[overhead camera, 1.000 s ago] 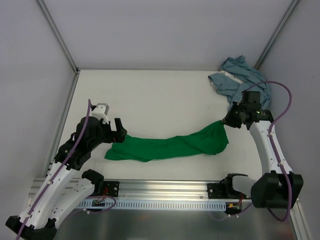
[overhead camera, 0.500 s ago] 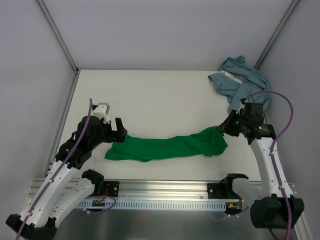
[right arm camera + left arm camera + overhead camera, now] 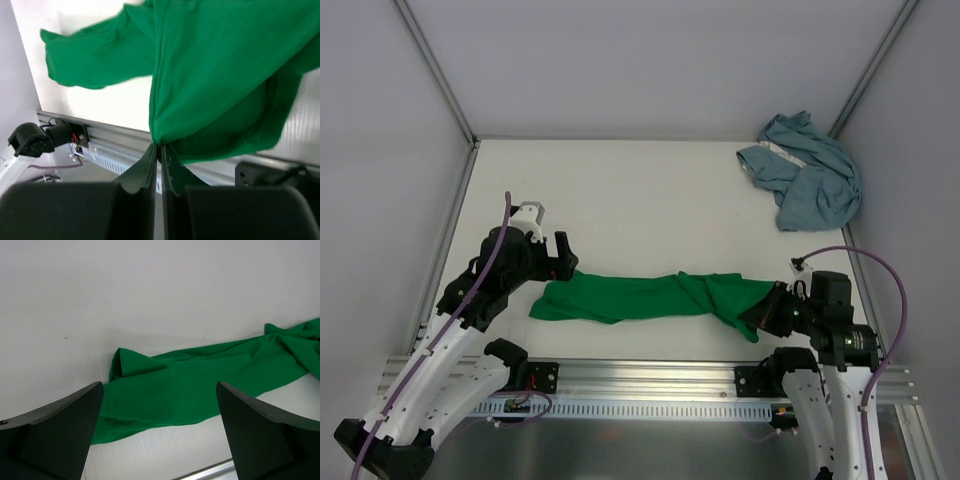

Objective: Fold and stack the t-shirts
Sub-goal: Flatten out the tshirt

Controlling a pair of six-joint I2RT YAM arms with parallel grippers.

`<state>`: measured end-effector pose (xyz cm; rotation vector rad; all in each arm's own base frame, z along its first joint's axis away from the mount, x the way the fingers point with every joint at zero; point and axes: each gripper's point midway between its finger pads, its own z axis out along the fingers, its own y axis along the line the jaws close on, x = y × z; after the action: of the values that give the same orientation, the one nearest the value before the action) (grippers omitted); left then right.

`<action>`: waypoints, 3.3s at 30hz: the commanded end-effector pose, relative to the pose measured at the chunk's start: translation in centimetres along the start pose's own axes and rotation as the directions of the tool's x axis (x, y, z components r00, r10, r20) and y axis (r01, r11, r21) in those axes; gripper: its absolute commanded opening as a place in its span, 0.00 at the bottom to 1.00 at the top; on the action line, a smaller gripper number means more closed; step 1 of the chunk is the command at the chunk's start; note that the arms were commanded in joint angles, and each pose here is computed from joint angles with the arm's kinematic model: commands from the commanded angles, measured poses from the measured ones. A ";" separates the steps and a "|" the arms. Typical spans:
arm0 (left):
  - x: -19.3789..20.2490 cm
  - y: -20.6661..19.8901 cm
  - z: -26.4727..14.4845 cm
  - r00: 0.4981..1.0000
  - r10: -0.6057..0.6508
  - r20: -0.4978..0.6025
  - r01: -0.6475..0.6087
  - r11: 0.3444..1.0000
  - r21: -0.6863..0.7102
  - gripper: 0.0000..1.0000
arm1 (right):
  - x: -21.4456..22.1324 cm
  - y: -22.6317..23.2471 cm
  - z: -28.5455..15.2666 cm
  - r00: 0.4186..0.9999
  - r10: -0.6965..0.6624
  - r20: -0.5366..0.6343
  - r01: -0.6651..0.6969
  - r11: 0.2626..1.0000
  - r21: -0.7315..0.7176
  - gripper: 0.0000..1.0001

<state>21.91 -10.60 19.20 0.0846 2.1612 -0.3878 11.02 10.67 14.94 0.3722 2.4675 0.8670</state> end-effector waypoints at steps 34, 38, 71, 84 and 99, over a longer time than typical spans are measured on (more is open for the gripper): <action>-1.3 -1.4 -1.7 0.998 0.012 0.062 -0.017 0.997 0.079 0.99 | -11.6 -7.5 3.5 0.976 0.018 0.218 -0.123 0.867 0.482 0.73; -0.9 -1.2 -1.9 0.998 0.015 0.063 -0.020 0.997 0.079 0.98 | -12.5 -8.7 4.9 0.982 0.022 0.190 -0.121 0.838 0.532 0.65; -0.7 -1.6 -2.3 0.996 0.034 0.084 -0.043 0.993 0.110 0.99 | -11.9 -12.8 10.2 0.991 0.112 0.071 -0.132 0.771 0.623 0.01; -0.8 -1.4 -2.1 0.996 0.035 0.080 -0.043 0.994 0.096 0.99 | -16.0 -7.2 7.1 0.988 0.042 0.150 -0.114 0.852 0.511 0.00; -2.7 -3.5 3.1 0.989 0.120 -0.081 -0.108 0.985 0.137 0.95 | -17.5 1.6 -1.0 0.962 -0.063 0.266 -0.026 0.947 0.320 0.00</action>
<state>23.72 -13.20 18.93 0.2130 2.2321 -0.4446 26.86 3.79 22.49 0.5761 2.3205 0.3432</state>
